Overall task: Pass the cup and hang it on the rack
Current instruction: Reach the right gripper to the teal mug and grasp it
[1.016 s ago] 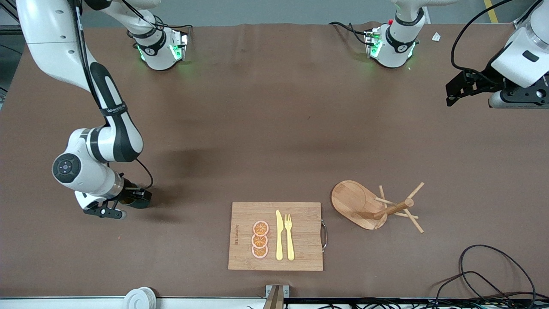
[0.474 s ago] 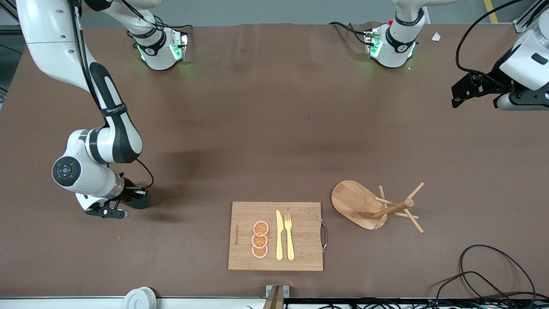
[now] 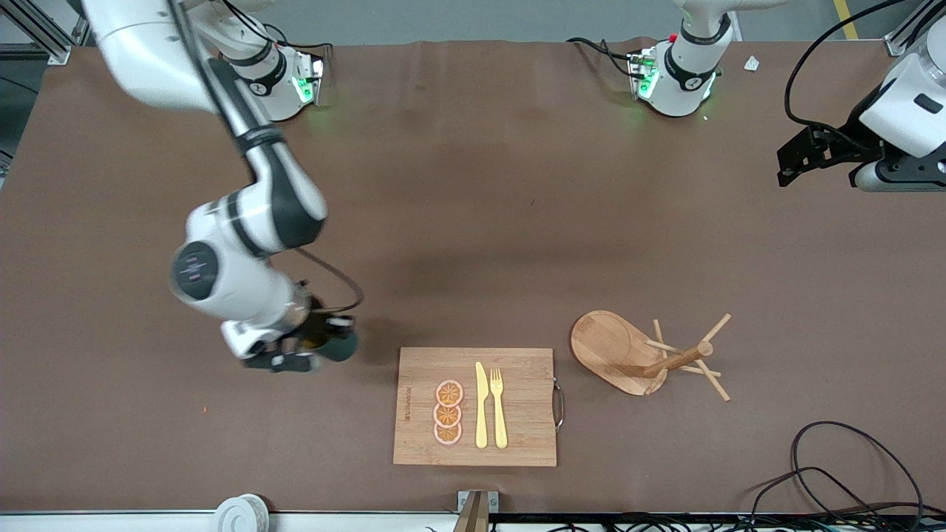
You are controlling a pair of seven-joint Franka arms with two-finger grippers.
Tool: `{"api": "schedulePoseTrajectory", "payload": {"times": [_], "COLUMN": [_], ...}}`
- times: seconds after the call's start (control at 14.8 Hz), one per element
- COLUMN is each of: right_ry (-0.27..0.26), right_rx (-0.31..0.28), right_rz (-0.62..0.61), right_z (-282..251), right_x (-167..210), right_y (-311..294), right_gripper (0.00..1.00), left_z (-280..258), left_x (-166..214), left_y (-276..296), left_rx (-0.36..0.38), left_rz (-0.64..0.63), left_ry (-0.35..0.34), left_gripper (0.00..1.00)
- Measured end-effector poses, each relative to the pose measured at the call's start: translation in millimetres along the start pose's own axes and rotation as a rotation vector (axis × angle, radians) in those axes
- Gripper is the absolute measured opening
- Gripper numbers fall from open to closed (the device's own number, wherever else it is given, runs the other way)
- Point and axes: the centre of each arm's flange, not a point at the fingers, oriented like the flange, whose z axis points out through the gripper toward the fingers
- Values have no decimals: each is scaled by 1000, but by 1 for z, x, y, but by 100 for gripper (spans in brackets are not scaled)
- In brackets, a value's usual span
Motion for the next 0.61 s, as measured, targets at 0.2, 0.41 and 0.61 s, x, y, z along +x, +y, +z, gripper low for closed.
{"api": "schedulePoseTrajectory", "payload": {"times": [0.2,0.41,0.61], "right_ry": [-11,-25,-13], "right_rx": [31,-14,-96], "right_rz": [-2,-79,-154], "right_z": [31,77,118], "right_x": [-58,-110,-149], "right_y": [-115,-174,-198], "right_gripper": [4,5,7], "left_z": [1,1,0], "left_x": [1,2,3], "left_y": [0,0,-4], "left_rx": [0,-1,-2], "left_rz": [-1,-1,-8], "left_ry": [-1,7,11], "left_gripper": [100,100,100]}}
